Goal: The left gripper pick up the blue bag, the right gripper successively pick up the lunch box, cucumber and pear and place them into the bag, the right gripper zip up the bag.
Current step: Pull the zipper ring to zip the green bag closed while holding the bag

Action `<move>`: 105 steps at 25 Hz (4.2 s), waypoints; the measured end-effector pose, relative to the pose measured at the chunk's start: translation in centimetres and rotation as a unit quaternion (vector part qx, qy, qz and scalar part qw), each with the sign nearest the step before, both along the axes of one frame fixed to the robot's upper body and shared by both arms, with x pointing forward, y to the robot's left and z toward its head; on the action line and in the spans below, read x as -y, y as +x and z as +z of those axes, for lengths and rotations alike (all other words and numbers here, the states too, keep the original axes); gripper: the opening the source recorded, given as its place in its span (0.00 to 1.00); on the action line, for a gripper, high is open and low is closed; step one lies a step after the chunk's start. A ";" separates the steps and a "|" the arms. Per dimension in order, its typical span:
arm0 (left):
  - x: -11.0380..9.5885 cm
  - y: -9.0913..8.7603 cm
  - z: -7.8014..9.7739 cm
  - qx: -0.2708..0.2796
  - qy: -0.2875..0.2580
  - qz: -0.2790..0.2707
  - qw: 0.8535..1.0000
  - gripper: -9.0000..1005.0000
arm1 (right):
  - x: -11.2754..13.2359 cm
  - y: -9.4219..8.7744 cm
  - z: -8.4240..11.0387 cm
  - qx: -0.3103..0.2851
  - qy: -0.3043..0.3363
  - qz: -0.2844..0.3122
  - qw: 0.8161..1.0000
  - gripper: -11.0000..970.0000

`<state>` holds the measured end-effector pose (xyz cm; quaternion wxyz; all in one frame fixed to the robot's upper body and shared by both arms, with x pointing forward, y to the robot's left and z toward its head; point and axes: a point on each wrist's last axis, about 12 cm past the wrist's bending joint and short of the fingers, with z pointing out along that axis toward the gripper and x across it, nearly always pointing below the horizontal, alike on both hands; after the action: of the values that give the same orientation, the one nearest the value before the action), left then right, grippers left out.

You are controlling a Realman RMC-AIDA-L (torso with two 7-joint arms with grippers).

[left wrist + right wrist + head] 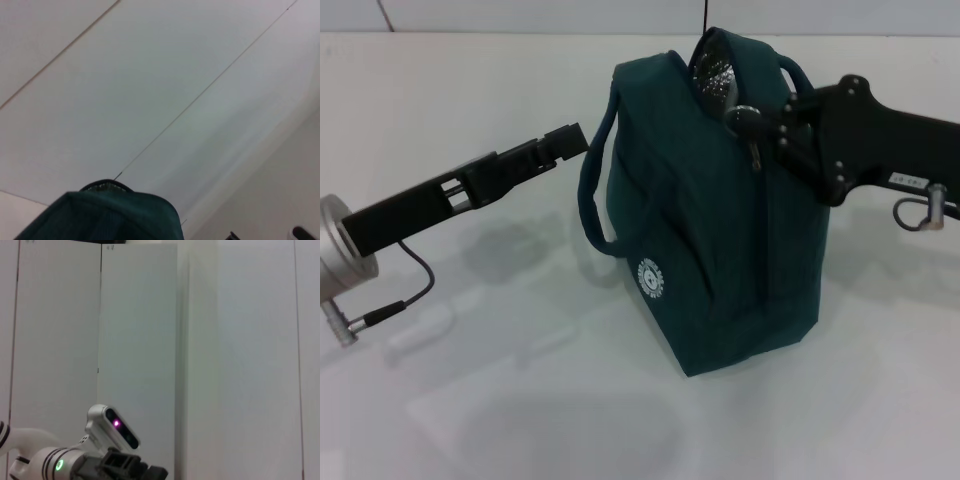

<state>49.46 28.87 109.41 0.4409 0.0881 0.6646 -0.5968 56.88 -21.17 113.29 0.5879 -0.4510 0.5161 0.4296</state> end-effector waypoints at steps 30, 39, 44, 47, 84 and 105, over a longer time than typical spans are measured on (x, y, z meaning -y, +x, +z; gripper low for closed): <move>-3.3 -3.3 -1.2 0.046 0.063 0.025 0.997 0.55 | -6.1 2.0 2.4 0.029 -0.013 0.062 0.998 0.03; -2.5 -3.7 -1.5 0.070 0.070 0.014 0.995 0.55 | -8.0 2.2 2.7 0.036 -0.025 0.082 0.996 0.03; -2.0 -3.2 -1.6 0.069 0.074 0.012 0.995 0.55 | -8.4 2.0 2.7 0.037 -0.025 0.090 0.995 0.03; -1.5 -2.8 -1.7 0.069 0.076 0.008 0.995 0.55 | -8.4 1.9 2.8 0.037 -0.024 0.091 0.995 0.03; 1.3 -1.1 -2.0 0.117 0.078 -0.023 0.990 0.07 | -6.2 1.5 1.8 -0.033 0.035 0.040 0.998 0.03; 2.0 -1.4 -1.8 0.129 0.071 -0.051 0.988 0.07 | -5.7 2.3 1.9 -0.162 0.070 0.017 0.984 0.03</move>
<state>48.08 26.83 107.60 0.4843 0.2292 0.6379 -0.5533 59.20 -15.43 115.21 0.5188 -0.3418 0.5660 0.5419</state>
